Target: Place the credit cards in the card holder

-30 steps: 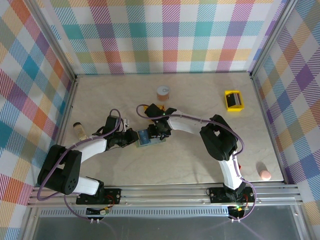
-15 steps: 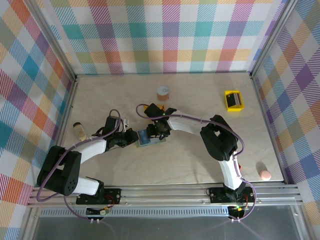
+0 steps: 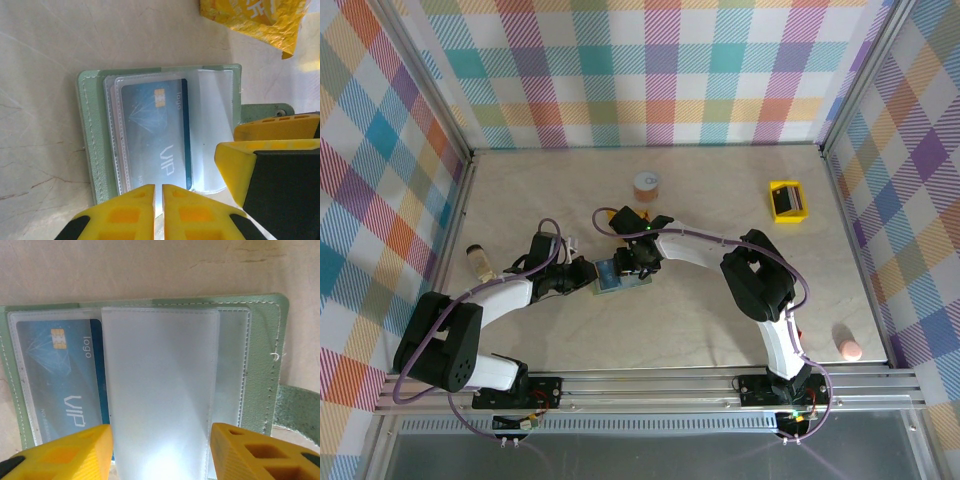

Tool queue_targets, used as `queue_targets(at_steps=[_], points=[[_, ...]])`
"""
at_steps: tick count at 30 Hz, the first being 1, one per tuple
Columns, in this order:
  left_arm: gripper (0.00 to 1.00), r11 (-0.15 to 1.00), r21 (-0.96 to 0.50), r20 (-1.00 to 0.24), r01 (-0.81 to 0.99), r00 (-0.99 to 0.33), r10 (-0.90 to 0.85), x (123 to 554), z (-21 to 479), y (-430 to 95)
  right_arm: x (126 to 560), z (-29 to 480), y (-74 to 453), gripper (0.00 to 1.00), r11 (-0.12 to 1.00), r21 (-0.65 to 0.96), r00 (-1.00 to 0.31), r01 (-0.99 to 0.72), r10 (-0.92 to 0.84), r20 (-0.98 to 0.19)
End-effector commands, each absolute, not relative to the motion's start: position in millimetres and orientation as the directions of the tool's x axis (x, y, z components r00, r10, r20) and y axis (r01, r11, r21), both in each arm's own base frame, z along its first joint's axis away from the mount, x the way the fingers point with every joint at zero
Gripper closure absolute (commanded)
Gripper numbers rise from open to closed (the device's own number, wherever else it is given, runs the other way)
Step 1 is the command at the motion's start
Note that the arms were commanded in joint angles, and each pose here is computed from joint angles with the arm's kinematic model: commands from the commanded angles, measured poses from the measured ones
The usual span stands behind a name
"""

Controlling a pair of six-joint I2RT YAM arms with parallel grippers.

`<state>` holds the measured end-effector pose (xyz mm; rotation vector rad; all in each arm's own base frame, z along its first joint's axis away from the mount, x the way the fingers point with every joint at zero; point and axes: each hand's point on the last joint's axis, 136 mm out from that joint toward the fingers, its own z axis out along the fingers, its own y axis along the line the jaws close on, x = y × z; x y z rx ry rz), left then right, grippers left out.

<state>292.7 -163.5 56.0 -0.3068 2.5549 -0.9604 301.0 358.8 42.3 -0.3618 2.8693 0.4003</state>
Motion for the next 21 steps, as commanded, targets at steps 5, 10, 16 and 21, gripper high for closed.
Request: queue_targets(at_steps=[5, 10, 16, 21], points=[[0.88, 0.727, -0.683, -0.276, -0.071, -0.896, -0.347, 295, 57, -163, 305, 46, 361, 0.46, 0.921, 0.264, -0.942, -0.286, -0.22, -0.253], [0.88, 0.728, -0.682, -0.276, -0.072, -0.897, -0.346, 294, 57, -163, 301, 51, 370, 0.46, 0.898, 0.328, -0.942, -0.295, -0.215, -0.258], [0.88, 0.73, -0.679, -0.276, -0.076, -0.896, -0.349, 294, 58, -162, 301, 57, 374, 0.48, 0.887, 0.358, -0.942, -0.293, -0.203, -0.267], [0.88, 0.731, -0.679, -0.279, -0.073, -0.895, -0.349, 294, 59, -162, 303, 61, 372, 0.51, 0.892, 0.34, -0.937, -0.297, -0.205, -0.283]])
